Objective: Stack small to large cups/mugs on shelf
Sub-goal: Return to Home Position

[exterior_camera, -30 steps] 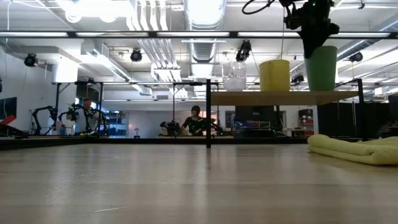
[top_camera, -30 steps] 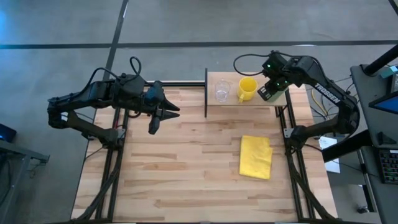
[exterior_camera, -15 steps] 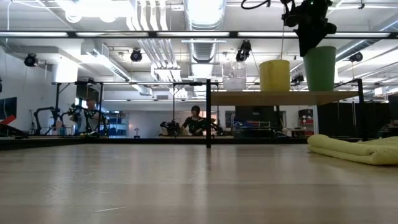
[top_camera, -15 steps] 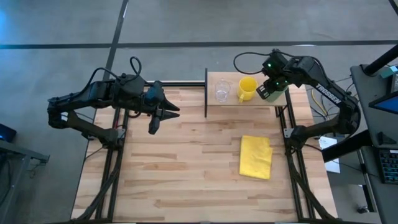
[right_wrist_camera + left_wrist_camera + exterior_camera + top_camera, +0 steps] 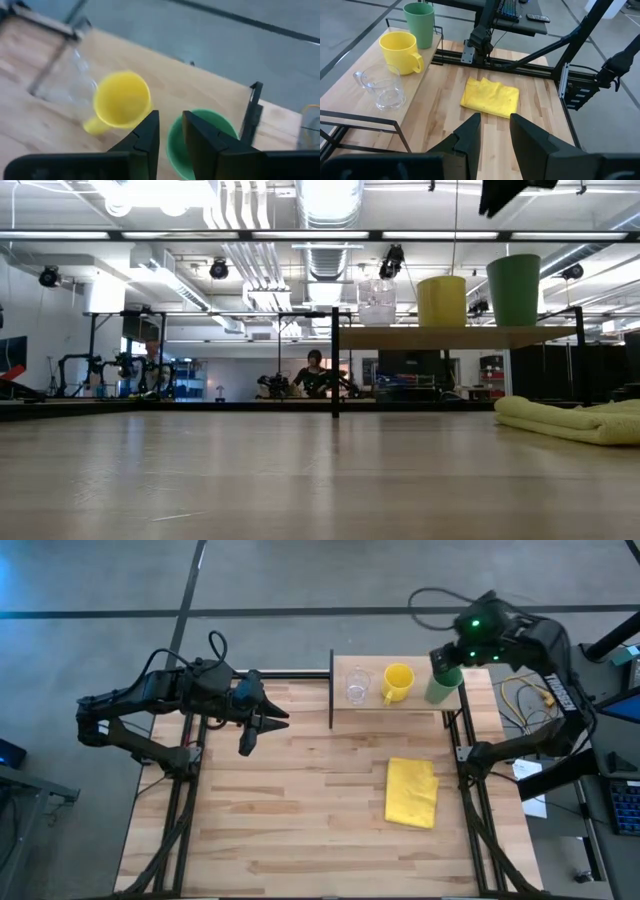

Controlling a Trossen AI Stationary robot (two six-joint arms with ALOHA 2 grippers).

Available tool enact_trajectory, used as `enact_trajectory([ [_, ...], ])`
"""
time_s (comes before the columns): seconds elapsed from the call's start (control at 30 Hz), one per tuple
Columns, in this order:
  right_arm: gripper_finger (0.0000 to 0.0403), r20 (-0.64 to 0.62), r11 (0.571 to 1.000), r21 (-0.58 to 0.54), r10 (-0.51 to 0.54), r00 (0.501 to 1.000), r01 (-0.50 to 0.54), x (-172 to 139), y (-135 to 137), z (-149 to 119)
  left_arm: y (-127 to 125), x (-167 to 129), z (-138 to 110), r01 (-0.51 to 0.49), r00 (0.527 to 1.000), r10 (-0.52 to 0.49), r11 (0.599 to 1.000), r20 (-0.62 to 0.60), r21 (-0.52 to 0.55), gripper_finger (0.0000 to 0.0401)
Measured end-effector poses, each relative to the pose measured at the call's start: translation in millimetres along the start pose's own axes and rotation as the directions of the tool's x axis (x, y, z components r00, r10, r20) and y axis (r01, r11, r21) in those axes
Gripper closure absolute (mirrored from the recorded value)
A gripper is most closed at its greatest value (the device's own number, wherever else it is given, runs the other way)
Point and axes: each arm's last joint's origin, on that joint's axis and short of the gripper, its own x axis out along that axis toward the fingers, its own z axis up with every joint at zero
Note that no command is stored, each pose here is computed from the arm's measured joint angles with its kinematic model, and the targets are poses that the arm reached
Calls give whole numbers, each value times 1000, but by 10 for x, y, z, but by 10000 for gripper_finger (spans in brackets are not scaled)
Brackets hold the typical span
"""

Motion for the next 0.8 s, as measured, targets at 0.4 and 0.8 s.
enact_trajectory([
  [0.4, 325, 208, 903, -146, 427, 880, -403, -458, 355, -9, -5, 98, 42, 4, 1000, -4, 1000, 31, -24, 312],
  [0.8, 330, 252, 872, -256, 477, 842, -417, -427, 1225, -801, -97, -180, 120, 65, 985, -55, 996, 165, -56, 312],
])
